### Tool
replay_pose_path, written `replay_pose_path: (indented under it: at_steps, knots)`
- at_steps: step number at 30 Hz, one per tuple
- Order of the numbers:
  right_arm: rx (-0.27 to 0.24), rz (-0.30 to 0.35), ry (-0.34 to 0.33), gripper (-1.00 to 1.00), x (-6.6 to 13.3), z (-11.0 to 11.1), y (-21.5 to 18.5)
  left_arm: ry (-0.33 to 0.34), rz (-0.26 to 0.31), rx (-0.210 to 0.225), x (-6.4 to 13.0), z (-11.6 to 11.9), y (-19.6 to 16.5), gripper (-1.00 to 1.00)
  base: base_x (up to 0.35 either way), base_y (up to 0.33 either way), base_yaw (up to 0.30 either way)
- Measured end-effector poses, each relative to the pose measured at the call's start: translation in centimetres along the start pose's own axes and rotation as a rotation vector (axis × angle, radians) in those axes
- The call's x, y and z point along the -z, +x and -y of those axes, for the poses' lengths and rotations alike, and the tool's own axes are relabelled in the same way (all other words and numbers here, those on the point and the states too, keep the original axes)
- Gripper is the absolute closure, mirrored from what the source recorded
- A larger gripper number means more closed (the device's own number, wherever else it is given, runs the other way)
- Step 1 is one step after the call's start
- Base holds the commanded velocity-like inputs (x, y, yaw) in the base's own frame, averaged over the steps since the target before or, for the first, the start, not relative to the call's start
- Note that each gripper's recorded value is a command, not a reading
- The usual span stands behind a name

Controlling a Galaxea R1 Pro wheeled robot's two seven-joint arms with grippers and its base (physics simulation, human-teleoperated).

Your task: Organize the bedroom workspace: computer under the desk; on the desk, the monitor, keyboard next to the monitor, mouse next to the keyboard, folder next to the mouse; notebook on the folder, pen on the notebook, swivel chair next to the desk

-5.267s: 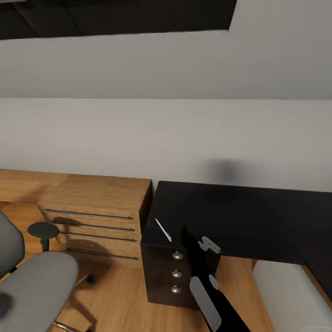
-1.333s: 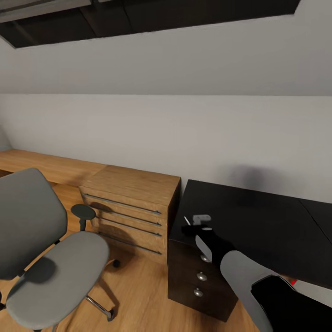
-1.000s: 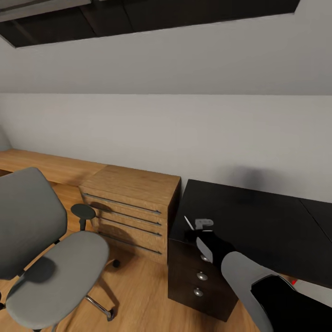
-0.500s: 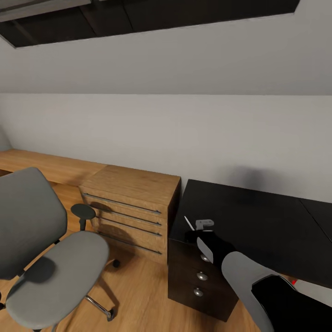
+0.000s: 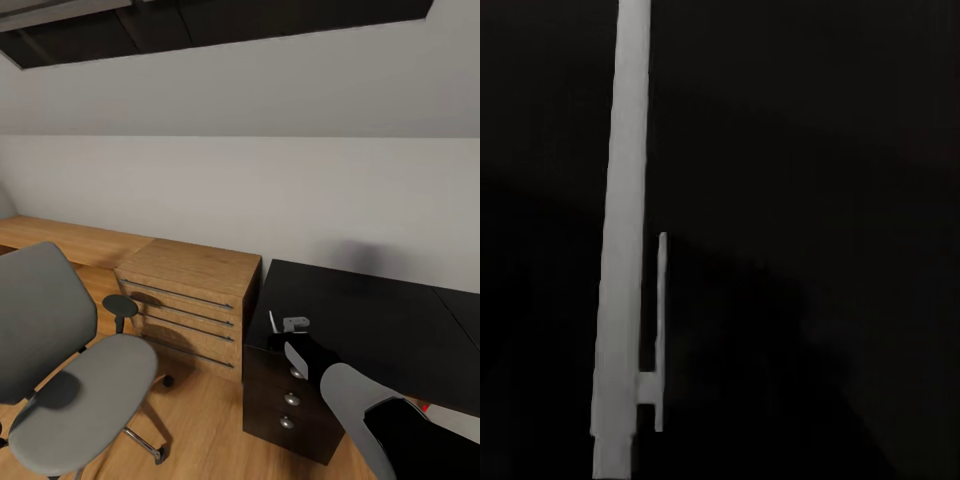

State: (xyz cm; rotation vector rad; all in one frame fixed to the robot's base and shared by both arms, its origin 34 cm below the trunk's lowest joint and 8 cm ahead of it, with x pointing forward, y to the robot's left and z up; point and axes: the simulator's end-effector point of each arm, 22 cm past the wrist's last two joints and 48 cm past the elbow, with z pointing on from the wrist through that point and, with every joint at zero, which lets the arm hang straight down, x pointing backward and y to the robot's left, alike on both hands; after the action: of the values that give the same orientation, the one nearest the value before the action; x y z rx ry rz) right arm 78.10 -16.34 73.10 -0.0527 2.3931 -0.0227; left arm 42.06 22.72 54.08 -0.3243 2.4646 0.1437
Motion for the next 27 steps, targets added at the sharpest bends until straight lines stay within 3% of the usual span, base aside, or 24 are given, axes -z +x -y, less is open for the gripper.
replay_pose_path:
  at_steps: [27]
  knots:
    - [0.018,-0.052,-0.009,1.0,0.34,-0.47,0.35,0.001,-0.001,-0.003,0.01,0.04,0.06,-1.0,0.0,0.0,0.0]
